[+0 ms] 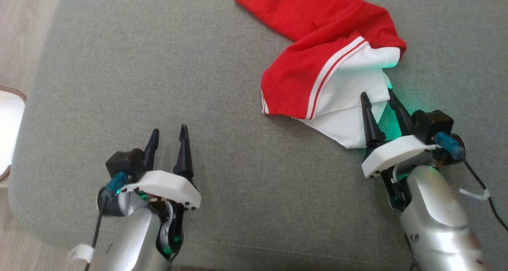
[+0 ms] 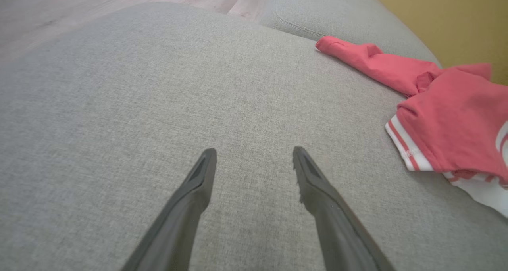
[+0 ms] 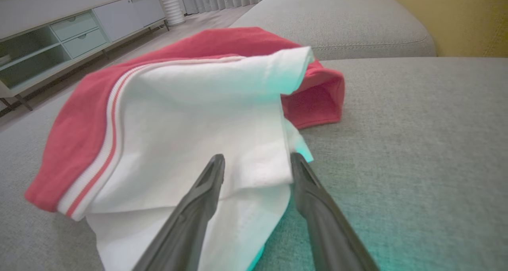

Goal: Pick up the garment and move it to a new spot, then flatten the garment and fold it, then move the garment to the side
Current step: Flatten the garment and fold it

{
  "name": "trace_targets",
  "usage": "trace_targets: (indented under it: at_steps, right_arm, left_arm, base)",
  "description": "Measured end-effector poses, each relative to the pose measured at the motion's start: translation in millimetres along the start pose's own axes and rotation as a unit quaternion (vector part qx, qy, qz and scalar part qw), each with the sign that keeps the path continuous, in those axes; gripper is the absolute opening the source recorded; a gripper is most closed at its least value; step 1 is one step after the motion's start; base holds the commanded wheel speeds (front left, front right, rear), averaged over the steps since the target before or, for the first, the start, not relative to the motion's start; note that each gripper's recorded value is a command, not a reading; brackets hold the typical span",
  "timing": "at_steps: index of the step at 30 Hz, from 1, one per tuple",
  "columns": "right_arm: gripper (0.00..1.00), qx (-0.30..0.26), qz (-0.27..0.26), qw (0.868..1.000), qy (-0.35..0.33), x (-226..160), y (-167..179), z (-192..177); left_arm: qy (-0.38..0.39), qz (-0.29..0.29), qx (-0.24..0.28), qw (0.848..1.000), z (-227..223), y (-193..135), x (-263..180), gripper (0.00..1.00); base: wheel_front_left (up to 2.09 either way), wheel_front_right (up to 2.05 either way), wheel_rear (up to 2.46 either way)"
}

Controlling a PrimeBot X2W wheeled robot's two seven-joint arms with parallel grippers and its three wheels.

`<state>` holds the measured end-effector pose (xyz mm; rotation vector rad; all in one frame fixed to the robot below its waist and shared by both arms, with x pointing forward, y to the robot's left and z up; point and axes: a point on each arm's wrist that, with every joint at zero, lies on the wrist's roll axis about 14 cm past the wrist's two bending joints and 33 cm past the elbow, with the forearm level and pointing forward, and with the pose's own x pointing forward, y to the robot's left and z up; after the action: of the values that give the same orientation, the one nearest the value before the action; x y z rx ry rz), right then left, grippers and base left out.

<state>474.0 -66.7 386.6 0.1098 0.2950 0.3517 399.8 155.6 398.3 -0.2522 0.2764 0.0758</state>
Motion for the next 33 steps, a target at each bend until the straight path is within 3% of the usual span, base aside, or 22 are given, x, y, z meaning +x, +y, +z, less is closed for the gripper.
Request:
trace_targets:
  at_steps: [2, 4, 6, 8, 9, 12, 20, 33]
  right_arm:
    - [0.85, -0.001, -0.001, 1.0, -0.002, -0.8, -0.2, 1.8]
    - [0.81, -0.001, -0.001, 1.0, -0.004, -1.5, 0.0, 3.2]
    - [0.64, -0.002, 0.0, 1.0, -0.002, -2.1, 0.7, 2.6]
    - [0.34, -0.002, 0.001, 1.0, 0.0, -2.0, 1.6, 1.1]
    - [0.29, -0.002, 0.002, 1.0, 0.001, -1.7, 1.9, 0.7]
    - [0.0, -0.001, 0.003, 1.0, 0.002, -0.7, 3.0, -0.4]
    - [0.0, 0.0, -0.011, 0.999, -0.046, -5.7, -4.5, 33.7]
    - [0.0, -0.078, -0.139, 0.978, -0.138, -73.7, -91.4, 108.3]
  left_arm:
    - [-0.002, -0.002, 0.0, 1.0, 1.1, -1.1, -0.4, 1.0]
    - [-0.004, -0.003, 0.0, 1.0, 2.5, -1.7, -0.8, 1.0]
    - [-0.005, -0.003, 0.0, 1.0, 3.4, -1.8, -1.3, 1.0]
    - [-0.005, -0.003, 0.0, 1.0, 3.3, -1.5, -1.9, 1.0]
    - [-0.004, -0.002, 0.0, 1.0, 2.8, -1.1, -2.0, 1.0]
    - [-0.003, 0.0, 0.0, 1.0, 2.1, 0.6, -2.4, 1.0]
    - [-0.011, -0.004, -0.001, 1.0, 7.8, -2.8, -5.9, 1.0]
    - [-0.031, -0.051, -0.005, 0.998, 19.1, -33.6, -19.4, 1.0]
  base:
    - [0.0, 0.0, 0.0]
    - [0.0, 0.0, 0.0]
    - [0.0, 0.0, 0.0]
    - [0.0, 0.0, 0.0]
    - [0.0, 0.0, 0.0]
    - [0.0, 0.0, 0.0]
    - [0.0, 0.0, 0.0]
    - [0.0, 0.0, 0.0]
